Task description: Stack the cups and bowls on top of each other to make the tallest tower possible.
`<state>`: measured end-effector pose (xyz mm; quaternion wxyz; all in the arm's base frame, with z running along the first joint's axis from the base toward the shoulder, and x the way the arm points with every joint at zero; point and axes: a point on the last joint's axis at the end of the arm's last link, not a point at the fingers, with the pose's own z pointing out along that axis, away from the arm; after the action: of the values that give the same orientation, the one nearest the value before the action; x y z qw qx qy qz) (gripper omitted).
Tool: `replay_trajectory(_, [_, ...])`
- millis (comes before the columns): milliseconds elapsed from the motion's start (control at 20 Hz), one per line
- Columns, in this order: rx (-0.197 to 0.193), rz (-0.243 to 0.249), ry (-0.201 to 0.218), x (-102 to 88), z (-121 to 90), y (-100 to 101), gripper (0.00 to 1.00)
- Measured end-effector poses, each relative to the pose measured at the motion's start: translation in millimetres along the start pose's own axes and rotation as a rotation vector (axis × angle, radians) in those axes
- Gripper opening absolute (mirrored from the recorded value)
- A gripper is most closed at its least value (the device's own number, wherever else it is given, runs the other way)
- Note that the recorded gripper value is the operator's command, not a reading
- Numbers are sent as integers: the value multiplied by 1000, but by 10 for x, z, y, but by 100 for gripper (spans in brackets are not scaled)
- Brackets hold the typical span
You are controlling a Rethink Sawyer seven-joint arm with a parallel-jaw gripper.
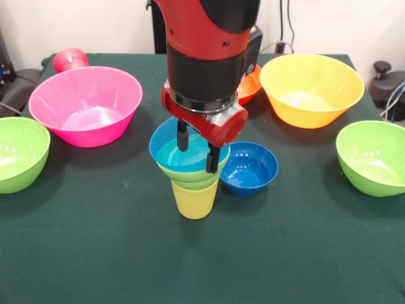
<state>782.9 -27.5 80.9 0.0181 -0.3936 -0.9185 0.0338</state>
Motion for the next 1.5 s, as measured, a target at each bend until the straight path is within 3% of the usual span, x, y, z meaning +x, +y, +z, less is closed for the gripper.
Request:
replay_trajectory(250, [-18,12,-5,-66,-131,-31,100])
replay_trajectory(1000, [-34,36,0,-192,-163,-132,100])
replay_trajectory(1250, [-43,38,-9,-184,-319,-141,100])
replay_trajectory(1500, [-46,37,-10,-46,-553,-165,100])
